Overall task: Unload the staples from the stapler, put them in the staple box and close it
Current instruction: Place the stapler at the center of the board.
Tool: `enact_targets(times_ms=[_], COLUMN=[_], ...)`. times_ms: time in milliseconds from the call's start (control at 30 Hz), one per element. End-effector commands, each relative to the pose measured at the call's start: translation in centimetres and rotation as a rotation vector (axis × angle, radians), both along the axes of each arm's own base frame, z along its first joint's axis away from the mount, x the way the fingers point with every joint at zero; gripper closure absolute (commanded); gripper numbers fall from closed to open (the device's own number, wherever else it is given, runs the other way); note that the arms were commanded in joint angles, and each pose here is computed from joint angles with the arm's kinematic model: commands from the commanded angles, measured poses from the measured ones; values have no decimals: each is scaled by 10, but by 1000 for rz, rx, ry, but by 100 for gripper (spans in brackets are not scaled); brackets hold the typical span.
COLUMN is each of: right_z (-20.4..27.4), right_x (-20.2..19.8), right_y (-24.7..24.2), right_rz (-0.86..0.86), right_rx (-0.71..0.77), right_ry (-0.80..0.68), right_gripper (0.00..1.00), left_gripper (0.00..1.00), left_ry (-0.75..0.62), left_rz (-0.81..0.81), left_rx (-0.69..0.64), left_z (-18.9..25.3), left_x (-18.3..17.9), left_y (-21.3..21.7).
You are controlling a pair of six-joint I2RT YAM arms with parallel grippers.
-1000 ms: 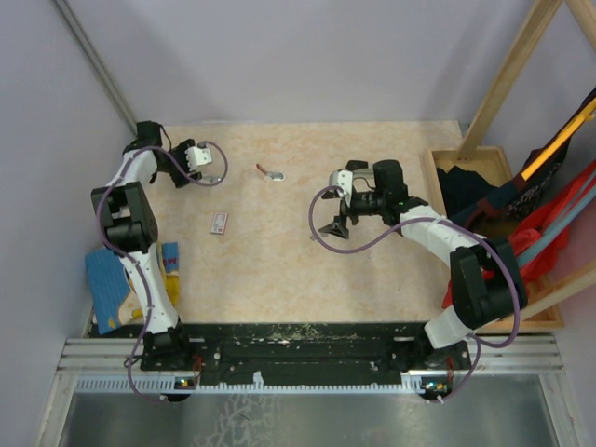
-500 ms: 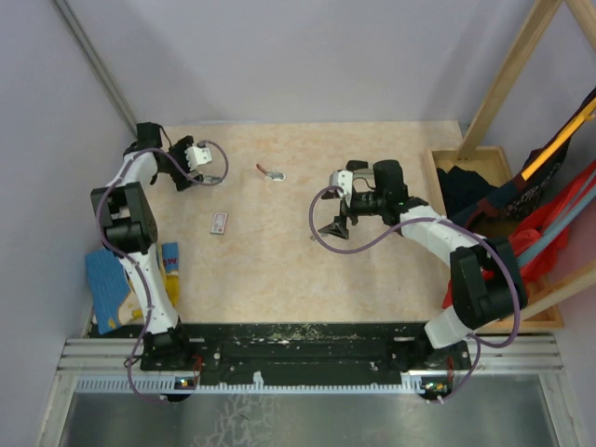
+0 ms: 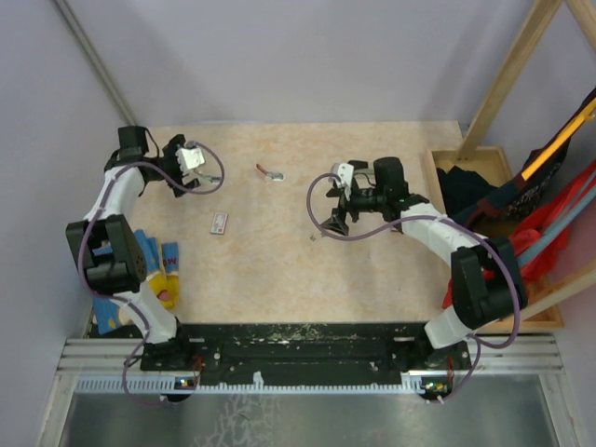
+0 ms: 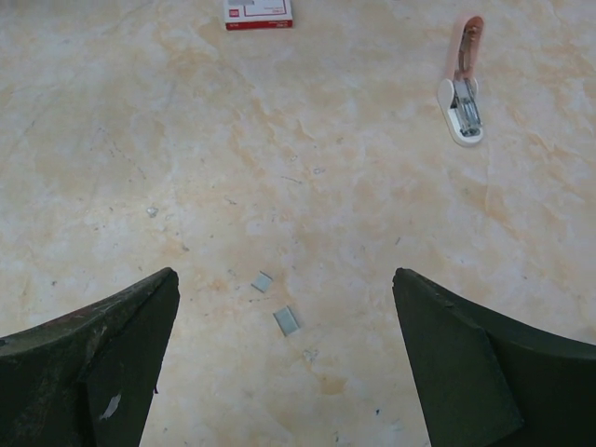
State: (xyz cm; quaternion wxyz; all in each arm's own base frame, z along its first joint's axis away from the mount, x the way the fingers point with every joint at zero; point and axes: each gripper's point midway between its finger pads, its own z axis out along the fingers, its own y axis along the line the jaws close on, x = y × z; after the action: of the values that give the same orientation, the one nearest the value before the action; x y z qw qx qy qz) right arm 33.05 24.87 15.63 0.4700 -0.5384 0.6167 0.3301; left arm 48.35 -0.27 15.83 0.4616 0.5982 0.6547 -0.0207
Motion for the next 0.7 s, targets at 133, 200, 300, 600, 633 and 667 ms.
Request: enact_targets(times_ms=[133,200,300,600,633,667], right_z=[33,33,36,26,22,20], right_x=[43,51,68,122,126,131], right_y=[-27,-36,-52,-89,-92,-95], right_rz=[-160,-199,-271,-329,-327,-324], right_rx=[-81,-100,-121,-290,-315,-337], right_ry=[-38,-21,-11,-34,-28,-30], right_gripper=[3,3,3,3,3,3], left_gripper=[0,0,0,0,0,0], left_ry=[25,19,23,92,97,96], left_rz=[23,37,106,265,293,334], left_rx=[-211,-237,-296,-312,-359,-399], left_z=[37,43,54,67,73,78], left_x=[-40,-46,-51,-55,-53,-48], left_y=[-31,-37,-45,-91,-93,-92])
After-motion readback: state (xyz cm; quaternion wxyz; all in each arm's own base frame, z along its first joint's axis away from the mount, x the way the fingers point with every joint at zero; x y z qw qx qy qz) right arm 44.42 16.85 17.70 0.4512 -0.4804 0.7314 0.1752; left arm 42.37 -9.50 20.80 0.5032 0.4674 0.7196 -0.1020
